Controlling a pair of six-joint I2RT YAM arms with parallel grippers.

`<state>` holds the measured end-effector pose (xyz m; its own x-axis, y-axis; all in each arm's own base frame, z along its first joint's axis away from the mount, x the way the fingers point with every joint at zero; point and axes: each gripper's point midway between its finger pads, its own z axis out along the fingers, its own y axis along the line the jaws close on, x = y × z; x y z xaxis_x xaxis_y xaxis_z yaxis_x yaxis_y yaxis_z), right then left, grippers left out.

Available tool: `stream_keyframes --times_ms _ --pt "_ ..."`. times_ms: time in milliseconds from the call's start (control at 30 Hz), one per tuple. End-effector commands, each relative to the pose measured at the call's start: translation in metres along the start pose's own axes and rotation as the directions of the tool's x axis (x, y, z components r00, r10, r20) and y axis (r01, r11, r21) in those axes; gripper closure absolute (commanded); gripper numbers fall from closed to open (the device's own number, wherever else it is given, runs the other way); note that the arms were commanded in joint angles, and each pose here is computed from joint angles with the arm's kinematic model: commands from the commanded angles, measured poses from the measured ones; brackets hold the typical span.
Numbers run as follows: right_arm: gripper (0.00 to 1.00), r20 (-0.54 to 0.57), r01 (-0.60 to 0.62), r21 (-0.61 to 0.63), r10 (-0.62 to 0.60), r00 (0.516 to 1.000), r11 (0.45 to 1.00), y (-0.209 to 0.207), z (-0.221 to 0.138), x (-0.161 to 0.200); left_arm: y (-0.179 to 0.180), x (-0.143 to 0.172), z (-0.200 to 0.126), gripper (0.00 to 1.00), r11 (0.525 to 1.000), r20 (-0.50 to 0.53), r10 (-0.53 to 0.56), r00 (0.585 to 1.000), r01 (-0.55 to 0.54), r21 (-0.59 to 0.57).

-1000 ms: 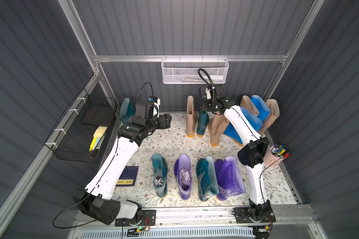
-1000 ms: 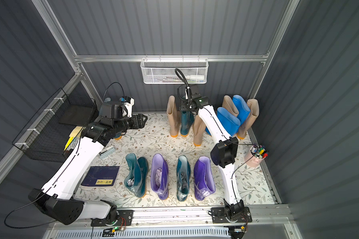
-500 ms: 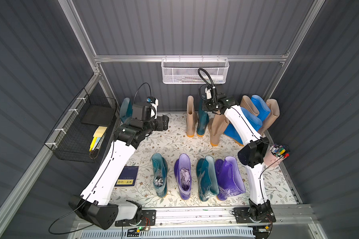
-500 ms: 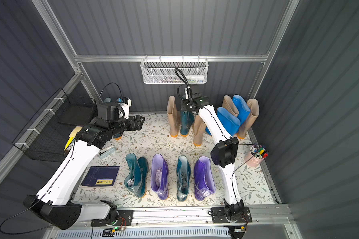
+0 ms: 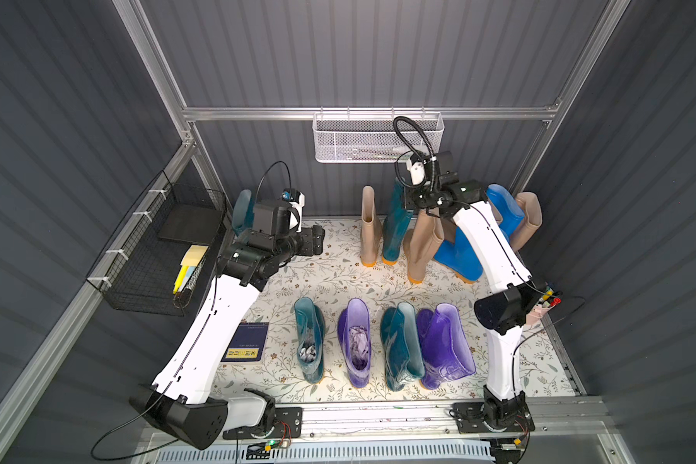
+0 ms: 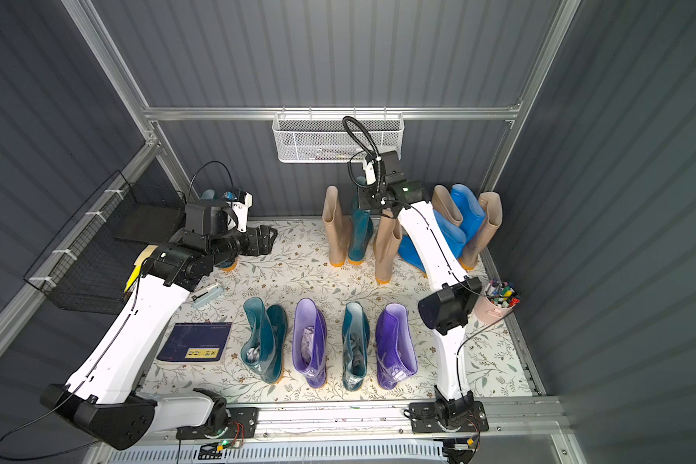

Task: Match and arrange rain boots in pairs
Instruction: Pick up the rain boot at the center of the board, then place the rain boot at the center of the board.

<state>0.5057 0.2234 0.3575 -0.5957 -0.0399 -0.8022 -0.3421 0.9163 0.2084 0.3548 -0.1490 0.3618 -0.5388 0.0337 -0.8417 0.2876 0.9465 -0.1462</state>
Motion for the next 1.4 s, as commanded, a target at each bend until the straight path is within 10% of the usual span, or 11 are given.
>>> stream_keyframes --times_ms 0,733,1033,1367 --pt "1.0 0.213 0.071 -0.067 -0.055 0.975 0.995 0.025 -0.068 -0.055 -0.001 -0.01 -0.017 0.17 1.0 0.033 0.027 0.999 -0.027 -0.002" --pt "1.0 0.602 0.377 -0.274 -0.148 0.785 0.885 0.173 -0.246 -0.102 0.018 -0.017 -0.028 0.18 0.991 -0.01 -0.043 0.999 0.042 -0.129" --pt "1.0 0.617 0.411 -0.368 -0.112 0.779 0.834 0.215 -0.23 -0.101 0.033 -0.004 -0.032 0.16 0.977 -0.047 -0.055 0.997 0.044 -0.21" --pt "1.0 0.465 0.343 -0.393 -0.137 0.874 0.853 0.229 -0.131 -0.068 0.043 0.009 -0.021 0.15 0.964 -0.101 -0.053 0.993 0.025 -0.264"
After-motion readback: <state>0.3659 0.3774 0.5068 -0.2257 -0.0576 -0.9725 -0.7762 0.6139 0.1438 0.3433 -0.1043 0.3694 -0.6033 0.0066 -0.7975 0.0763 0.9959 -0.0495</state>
